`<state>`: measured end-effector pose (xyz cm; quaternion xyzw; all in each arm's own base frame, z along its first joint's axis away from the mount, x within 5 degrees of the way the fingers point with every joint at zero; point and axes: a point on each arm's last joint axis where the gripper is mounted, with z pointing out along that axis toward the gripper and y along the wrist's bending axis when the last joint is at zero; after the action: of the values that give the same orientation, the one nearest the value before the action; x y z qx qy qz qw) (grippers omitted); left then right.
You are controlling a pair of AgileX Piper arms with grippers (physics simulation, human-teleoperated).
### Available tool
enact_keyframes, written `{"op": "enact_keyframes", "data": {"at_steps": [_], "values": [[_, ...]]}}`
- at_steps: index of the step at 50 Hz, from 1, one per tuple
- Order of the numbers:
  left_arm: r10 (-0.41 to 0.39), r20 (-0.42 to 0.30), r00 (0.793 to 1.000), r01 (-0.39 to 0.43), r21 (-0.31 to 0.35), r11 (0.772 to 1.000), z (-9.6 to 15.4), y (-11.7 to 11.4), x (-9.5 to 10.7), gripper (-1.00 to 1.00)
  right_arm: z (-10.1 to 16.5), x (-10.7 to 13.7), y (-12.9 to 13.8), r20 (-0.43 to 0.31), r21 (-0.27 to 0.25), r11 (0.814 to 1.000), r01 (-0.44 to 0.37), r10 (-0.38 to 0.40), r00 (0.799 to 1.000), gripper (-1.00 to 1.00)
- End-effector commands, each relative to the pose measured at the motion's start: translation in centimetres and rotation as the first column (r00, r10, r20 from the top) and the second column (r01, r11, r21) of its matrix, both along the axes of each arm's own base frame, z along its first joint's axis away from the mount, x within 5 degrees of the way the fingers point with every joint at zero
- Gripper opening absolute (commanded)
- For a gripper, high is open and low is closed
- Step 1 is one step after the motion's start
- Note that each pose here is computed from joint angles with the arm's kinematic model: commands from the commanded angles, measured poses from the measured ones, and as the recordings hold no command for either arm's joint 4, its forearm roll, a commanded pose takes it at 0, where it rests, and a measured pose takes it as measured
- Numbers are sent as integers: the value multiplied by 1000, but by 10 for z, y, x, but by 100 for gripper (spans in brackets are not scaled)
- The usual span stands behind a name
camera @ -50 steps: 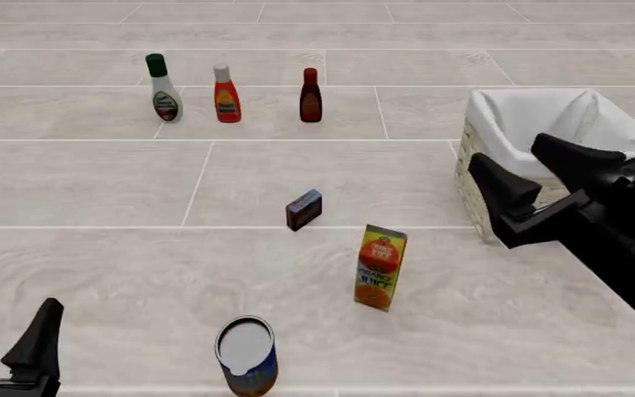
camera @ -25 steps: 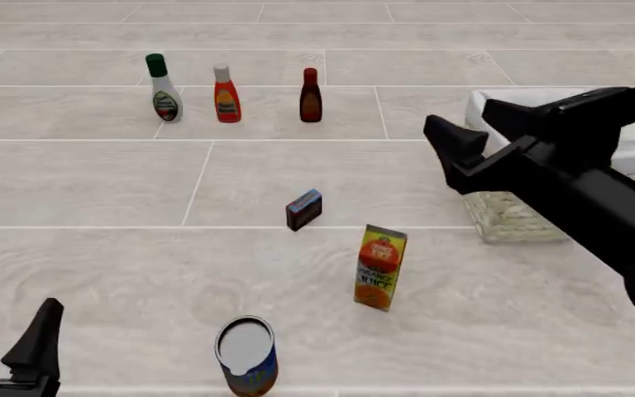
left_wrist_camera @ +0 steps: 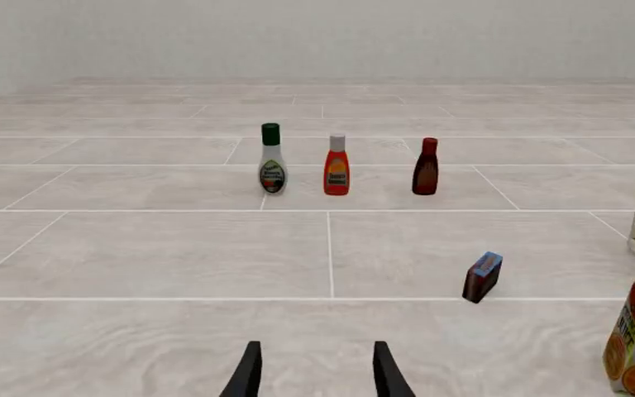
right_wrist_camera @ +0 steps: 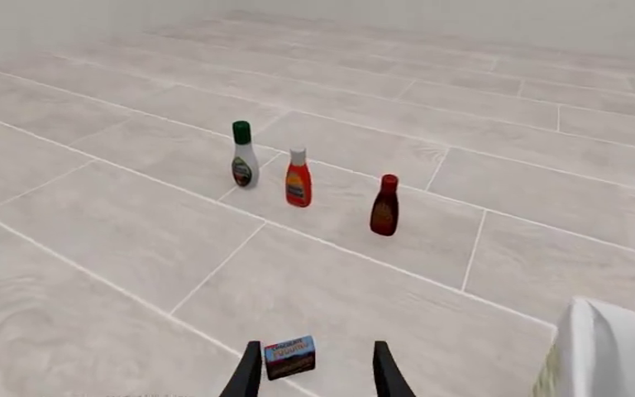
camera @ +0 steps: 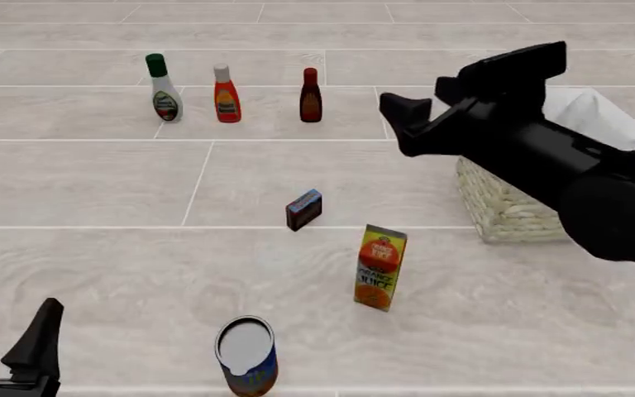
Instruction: Pick the chocolate pudding and place it in the basket.
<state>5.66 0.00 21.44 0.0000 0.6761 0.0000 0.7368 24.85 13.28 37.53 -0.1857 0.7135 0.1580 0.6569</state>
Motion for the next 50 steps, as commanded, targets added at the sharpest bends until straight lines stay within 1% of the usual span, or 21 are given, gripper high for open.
{"op": "enact_keyframes", "data": {"at_steps": [1,6,14,18,19,20,22,23,28,32,34,39,40,42,44,46,50], "values": [[0,0,1000,0,0,1000,0,0,0,100,4,19,17,-19,-51,998,-23,22,1000,100],[0,0,1000,0,0,1000,0,0,0,100,7,27,20,-20,-71,997,-22,21,1000,100],[0,0,1000,0,0,1000,0,0,0,100,9,44,35,-44,-124,991,-46,41,998,100],[0,0,1000,0,0,1000,0,0,0,100,10,46,43,-52,-132,989,-62,56,997,100],[0,0,1000,0,0,1000,0,0,0,100,10,47,46,-46,-149,986,-70,64,997,100],[0,0,1000,0,0,1000,0,0,0,100,10,48,47,-45,-155,985,-75,68,997,100],[0,0,1000,0,0,1000,0,0,0,100,11,47,50,-44,-157,984,-82,76,996,100],[0,0,1000,0,0,1000,0,0,0,100,13,49,56,-63,-152,984,-93,84,994,100],[0,0,1000,0,0,1000,0,0,0,100,13,53,61,-58,-166,981,-103,95,994,100],[0,0,1000,0,0,1000,0,0,0,100,14,57,69,-77,-165,979,-115,104,992,100],[0,0,1000,0,0,1000,0,0,0,100,14,57,72,-70,-177,977,-122,112,991,100],[0,0,1000,0,0,1000,0,0,0,100,17,61,77,-82,-170,977,-128,115,990,100],[0,0,1000,0,0,1000,0,0,0,100,17,63,81,-100,-160,978,-132,117,988,100],[0,0,1000,0,0,1000,0,0,0,100,17,65,81,-93,-169,977,-132,117,989,100],[0,0,1000,0,0,1000,0,0,0,100,14,72,85,-115,-169,977,-132,113,987,100],[0,0,1000,0,0,1000,0,0,0,100,12,77,86,-116,-174,976,-128,108,987,100],[0,0,1000,0,0,1000,0,0,0,100,10,84,90,-137,-167,978,-126,103,985,100]]}}
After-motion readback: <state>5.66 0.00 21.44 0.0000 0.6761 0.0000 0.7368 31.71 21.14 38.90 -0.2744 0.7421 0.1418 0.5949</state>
